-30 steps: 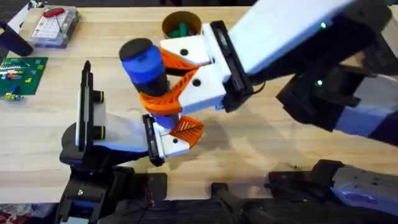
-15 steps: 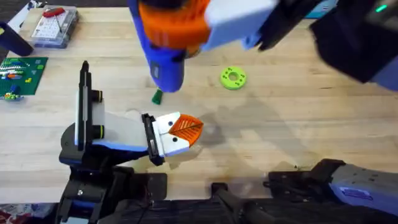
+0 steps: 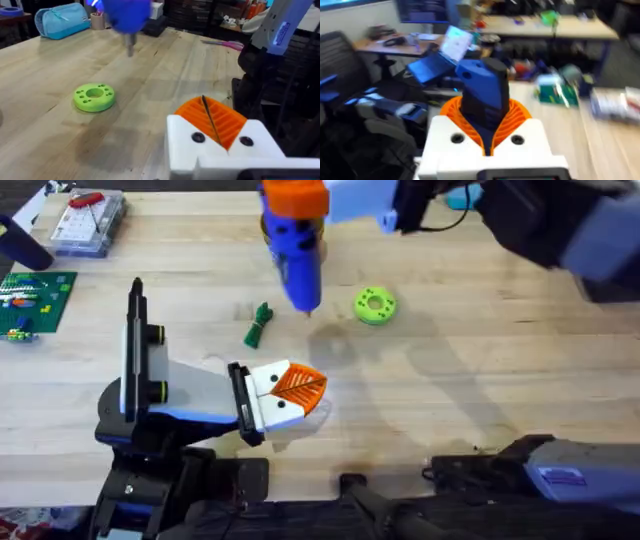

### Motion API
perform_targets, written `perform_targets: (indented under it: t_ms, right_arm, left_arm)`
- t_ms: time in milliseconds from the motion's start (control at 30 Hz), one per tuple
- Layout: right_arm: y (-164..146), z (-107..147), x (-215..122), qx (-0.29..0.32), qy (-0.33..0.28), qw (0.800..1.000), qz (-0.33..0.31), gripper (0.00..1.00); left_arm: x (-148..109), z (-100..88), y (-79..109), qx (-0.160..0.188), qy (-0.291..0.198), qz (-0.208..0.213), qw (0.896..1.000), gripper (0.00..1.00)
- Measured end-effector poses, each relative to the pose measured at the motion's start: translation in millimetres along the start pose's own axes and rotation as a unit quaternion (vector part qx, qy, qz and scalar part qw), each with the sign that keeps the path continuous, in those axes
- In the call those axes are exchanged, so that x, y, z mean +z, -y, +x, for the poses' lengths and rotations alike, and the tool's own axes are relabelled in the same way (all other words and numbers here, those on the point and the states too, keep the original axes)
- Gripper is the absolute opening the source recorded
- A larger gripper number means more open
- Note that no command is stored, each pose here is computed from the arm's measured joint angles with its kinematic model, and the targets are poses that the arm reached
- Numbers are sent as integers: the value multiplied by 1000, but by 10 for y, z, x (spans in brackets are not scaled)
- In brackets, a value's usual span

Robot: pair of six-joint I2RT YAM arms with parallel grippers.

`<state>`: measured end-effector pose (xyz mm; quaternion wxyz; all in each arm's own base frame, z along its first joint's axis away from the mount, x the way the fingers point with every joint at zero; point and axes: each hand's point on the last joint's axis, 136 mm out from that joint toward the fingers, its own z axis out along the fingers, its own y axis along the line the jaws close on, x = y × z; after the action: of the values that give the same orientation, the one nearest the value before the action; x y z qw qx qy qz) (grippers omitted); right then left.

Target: Pick up the gripper from the table and insert it into the empty holder that is missing its gripper. Then pick up a screw, insert it into the mounting hole, and use the screwdriver to tighten it. Finally, clean up the table by picking up the vegetable and placing it into the bucket.

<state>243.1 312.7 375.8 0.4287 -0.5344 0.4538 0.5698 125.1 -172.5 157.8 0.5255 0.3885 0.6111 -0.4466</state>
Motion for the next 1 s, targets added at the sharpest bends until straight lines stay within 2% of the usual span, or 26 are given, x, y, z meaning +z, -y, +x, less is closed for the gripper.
perform_targets:
  t_ms: [100,233,367,467,600,800,1000]
  right_arm:
    - [392,160,-209,43,-11,998,45,41]
    - [826,223,-563,65,-25,991,118,41]
    - [1106,264,-798,53,-63,975,207,41]
    - [1201,343,-883,50,-116,957,261,40]
    - [1144,488,-1056,51,-214,927,305,42]
    - [1031,789,-1414,47,-348,869,349,41]
    - [835,1168,-1832,80,-472,794,375,41]
  left_arm:
    - [0,0,-1,0,0,0,1000,15]
    - [0,0,-3,0,0,-1,1000,15]
    - [0,-1,-5,0,0,-2,1000,15]
    - [0,-1,-7,-1,0,-2,1000,15]
    - [0,-2,-11,-1,0,-3,1000,15]
    - [0,-3,-12,-1,0,-3,1000,15]
    - [0,-3,-12,-1,0,-3,1000,15]
